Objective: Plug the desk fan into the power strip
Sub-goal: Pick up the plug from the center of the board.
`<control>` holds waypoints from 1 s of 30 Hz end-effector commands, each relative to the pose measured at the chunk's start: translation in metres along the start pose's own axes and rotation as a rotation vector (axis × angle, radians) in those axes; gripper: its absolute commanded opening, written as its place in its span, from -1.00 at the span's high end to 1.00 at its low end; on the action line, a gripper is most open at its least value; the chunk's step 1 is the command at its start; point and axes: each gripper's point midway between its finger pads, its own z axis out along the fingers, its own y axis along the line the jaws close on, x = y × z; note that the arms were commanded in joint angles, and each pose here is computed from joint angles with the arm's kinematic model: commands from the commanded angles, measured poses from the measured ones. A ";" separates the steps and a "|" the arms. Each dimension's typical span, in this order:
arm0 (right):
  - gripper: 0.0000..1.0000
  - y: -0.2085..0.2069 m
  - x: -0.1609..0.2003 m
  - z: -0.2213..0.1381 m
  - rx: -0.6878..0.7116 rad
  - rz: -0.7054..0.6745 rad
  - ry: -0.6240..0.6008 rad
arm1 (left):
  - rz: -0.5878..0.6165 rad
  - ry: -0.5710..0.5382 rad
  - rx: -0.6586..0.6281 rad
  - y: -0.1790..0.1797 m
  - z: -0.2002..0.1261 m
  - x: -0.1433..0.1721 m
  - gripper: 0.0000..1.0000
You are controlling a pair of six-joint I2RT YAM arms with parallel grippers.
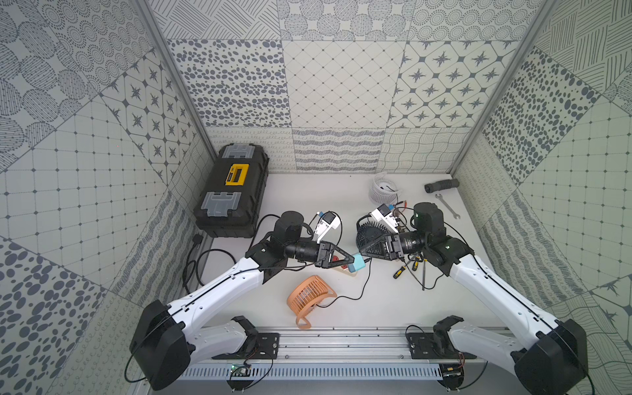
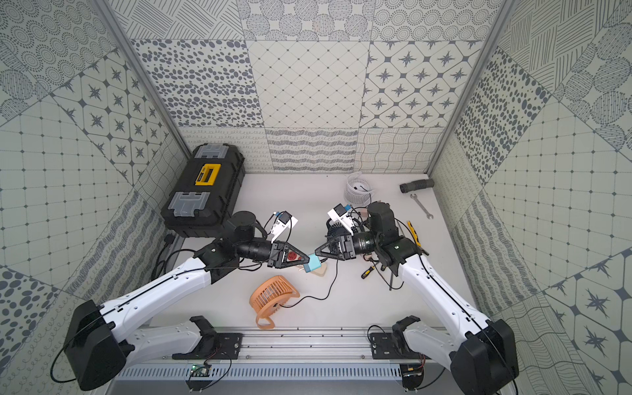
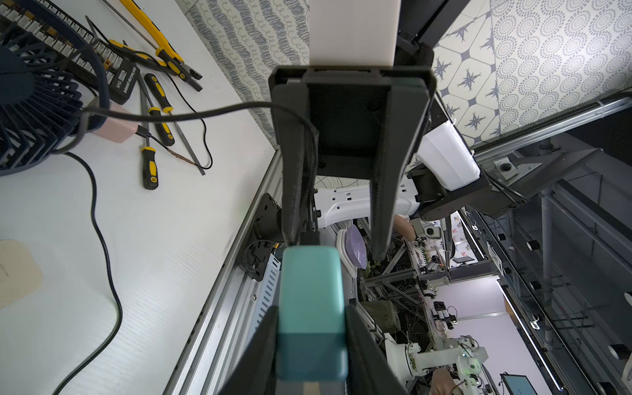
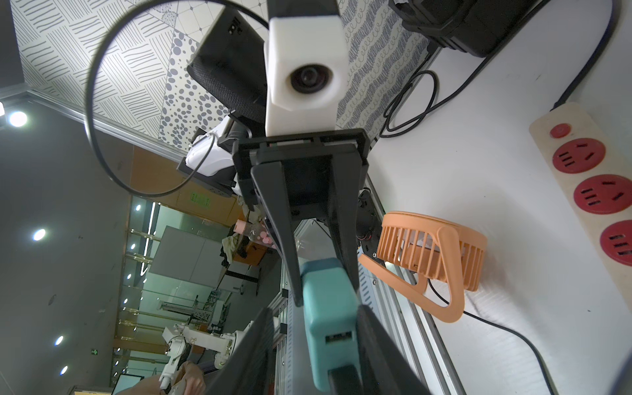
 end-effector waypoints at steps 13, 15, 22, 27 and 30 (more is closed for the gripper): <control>0.23 0.006 0.016 0.008 -0.045 -0.007 0.058 | 0.086 -0.041 0.063 -0.014 -0.002 -0.014 1.00; 0.27 0.008 0.015 0.007 -0.045 -0.011 0.057 | 0.085 -0.038 0.065 -0.013 -0.002 -0.013 1.00; 0.67 0.010 0.013 0.010 -0.032 -0.024 0.051 | 0.080 -0.019 0.048 -0.002 0.001 -0.006 1.00; 0.73 -0.002 0.009 0.010 0.026 -0.025 0.018 | 0.076 -0.040 -0.153 0.036 -0.006 0.000 0.01; 0.73 -0.018 0.005 0.010 0.100 -0.028 -0.013 | 0.079 -0.074 -0.313 0.059 -0.021 0.000 -0.45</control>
